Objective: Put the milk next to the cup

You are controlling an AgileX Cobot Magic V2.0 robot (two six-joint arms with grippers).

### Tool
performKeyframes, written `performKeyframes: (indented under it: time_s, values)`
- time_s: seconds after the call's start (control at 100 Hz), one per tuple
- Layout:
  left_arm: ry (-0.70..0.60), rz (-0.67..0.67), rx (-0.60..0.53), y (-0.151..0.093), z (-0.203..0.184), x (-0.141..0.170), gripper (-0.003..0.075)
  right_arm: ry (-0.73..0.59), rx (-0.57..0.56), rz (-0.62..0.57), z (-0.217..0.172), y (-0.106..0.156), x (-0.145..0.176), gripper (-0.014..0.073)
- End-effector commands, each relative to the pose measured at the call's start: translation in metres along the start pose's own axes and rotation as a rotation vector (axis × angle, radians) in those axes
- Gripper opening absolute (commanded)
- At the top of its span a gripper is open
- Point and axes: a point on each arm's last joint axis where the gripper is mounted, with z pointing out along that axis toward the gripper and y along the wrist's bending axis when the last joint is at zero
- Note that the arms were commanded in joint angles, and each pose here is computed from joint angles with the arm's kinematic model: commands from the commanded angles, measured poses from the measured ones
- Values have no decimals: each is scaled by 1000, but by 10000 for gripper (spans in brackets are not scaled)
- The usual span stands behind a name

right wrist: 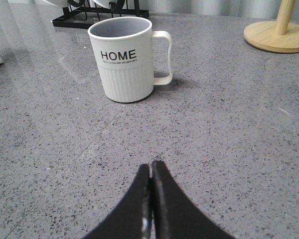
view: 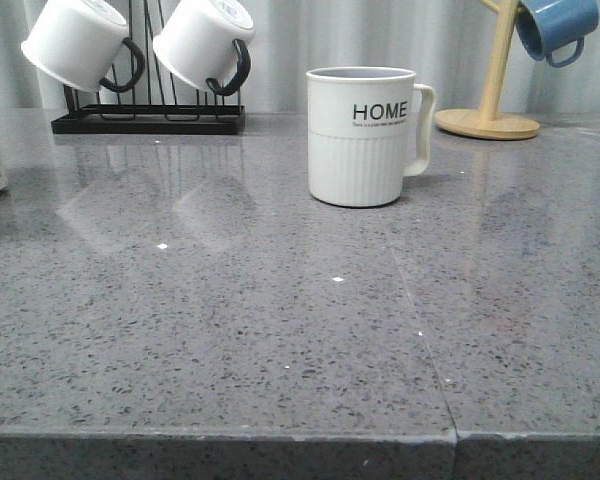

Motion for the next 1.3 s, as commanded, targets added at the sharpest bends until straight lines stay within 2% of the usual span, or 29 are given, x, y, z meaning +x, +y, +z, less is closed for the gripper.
performKeyframes:
  time_s: [0.0,0.08,0.25,0.37,0.55,0.72,0.93,1.29]
  values:
    - [-142,-15,9,-3,-2,-23,624,-94,3,-12,-2,0,-15,-66]
    - [-142,-15,9,-3,-2,-23,567,-94,3,-12,-2,0,-15,-66]
    - [-142,-15,9,-3,-2,-23,392,-94,3,-12,-2,0,-15,-66]
    - [-150,-15,9,-3,-2,-24,329,-94,3,-12,-2,0,-15,-66]
    - [-183,-12,53,-14,-3,-36,323,-94,3,-12,-2,0,-15,-66]
    - [-232,-6,177,-46,-2,-56,323,-95,3,-12,-2,0,-15,-66]
    - [-228,3,311,-89,15,-68,323,-95,3,-12,-2,0,-15,-66]
    - [-163,27,453,-154,54,-57,323,-95,3,-12,-2,0,-15,-66]
